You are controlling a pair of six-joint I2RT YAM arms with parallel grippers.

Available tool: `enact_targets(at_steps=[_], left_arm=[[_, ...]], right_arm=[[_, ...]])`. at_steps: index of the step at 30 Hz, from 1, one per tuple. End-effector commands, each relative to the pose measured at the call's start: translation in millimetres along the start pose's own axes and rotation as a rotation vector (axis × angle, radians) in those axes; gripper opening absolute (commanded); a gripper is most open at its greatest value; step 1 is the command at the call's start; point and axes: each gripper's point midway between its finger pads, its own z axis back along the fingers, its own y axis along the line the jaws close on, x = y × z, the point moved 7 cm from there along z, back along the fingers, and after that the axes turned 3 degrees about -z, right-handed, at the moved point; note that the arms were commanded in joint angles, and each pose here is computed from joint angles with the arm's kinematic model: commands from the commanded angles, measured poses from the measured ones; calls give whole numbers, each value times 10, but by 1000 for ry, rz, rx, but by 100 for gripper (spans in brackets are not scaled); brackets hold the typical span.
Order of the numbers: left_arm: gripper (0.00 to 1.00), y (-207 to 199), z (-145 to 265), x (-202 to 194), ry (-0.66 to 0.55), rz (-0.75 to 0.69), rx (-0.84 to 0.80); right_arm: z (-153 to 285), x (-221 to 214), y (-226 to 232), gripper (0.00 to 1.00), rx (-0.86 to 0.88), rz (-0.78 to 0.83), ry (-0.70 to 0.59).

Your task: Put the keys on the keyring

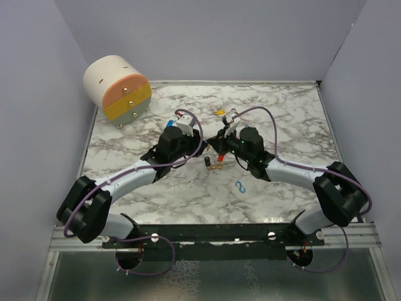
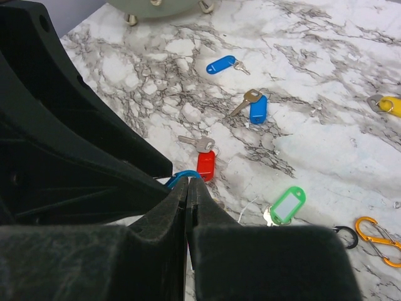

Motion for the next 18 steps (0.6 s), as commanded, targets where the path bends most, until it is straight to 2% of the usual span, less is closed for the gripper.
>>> enact_targets(at_steps=[1,6,12,16,18], left_arm=[[37,-71,-21,139,-33,-16,-30],[50,-55,-17,136,-35,-15,-16],[54,-21,8,148,-47,-8,22],[61,81,62,168,-67,13,128],[67,148,111,172,-74,21,196]], right_arm=[[45,104,-46,1,-28,18,-47],[60,113,-58,1,-30,18,-51],[72,108,-96,1,-42,17,-50],[89,105,-158,1,-79,12,-48],[101,103,-237,1,-127,-4,-43]])
